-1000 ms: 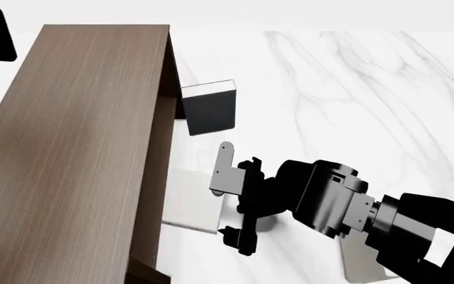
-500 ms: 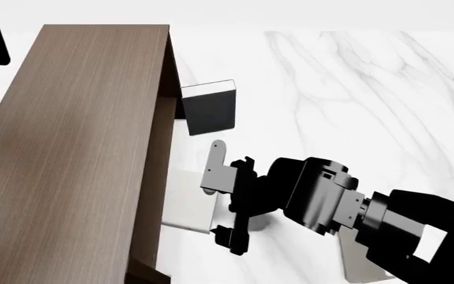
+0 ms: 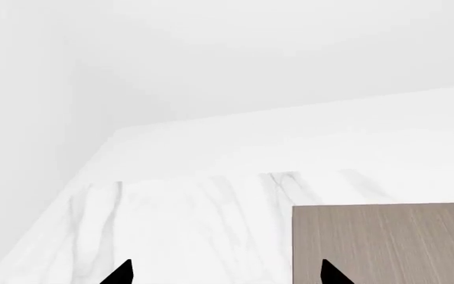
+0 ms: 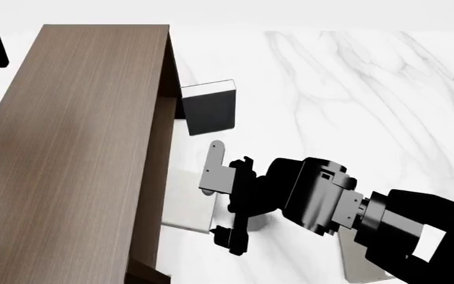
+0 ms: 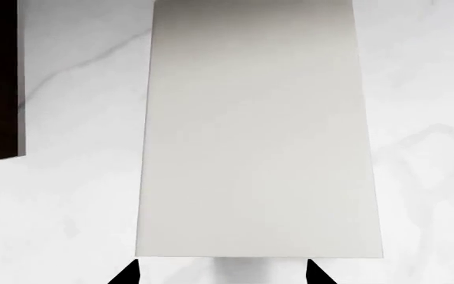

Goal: Pick up the book on the right and place it under the cabinet shelf.

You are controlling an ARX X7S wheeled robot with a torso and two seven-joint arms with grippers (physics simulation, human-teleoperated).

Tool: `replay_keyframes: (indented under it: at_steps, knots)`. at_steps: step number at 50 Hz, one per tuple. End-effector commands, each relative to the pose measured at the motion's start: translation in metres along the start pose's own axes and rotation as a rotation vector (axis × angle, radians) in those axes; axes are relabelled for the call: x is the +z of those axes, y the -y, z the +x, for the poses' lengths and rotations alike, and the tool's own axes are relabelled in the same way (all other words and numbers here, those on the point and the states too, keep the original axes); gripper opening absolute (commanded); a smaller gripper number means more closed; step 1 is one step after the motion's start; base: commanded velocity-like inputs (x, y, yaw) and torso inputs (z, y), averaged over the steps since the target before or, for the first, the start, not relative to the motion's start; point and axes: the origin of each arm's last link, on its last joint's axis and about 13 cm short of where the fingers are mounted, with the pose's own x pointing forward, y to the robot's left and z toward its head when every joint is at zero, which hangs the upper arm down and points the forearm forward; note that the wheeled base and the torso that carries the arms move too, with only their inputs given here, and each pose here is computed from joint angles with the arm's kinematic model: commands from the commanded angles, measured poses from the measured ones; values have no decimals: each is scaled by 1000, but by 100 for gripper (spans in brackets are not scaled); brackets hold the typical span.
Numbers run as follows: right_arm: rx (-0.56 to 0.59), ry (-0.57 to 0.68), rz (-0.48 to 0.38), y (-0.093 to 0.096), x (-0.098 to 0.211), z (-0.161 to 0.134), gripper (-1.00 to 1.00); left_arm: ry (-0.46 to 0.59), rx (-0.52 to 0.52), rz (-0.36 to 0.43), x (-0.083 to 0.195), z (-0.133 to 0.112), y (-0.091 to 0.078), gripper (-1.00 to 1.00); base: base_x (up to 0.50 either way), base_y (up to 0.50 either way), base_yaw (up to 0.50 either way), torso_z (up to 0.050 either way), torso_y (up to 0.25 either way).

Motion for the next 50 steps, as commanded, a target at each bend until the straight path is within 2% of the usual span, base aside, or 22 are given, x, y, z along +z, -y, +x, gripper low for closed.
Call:
replay_keyframes:
  at_steps: [1, 50]
  knots:
    - [11, 19, 1, -1, 4, 0, 100, 0, 1, 0, 0, 0, 0, 100, 0, 0, 0, 0, 0]
    - [85, 43, -51, 11, 22, 30, 100, 7, 22, 10, 9, -9, -9, 100, 0, 0, 0, 0, 0]
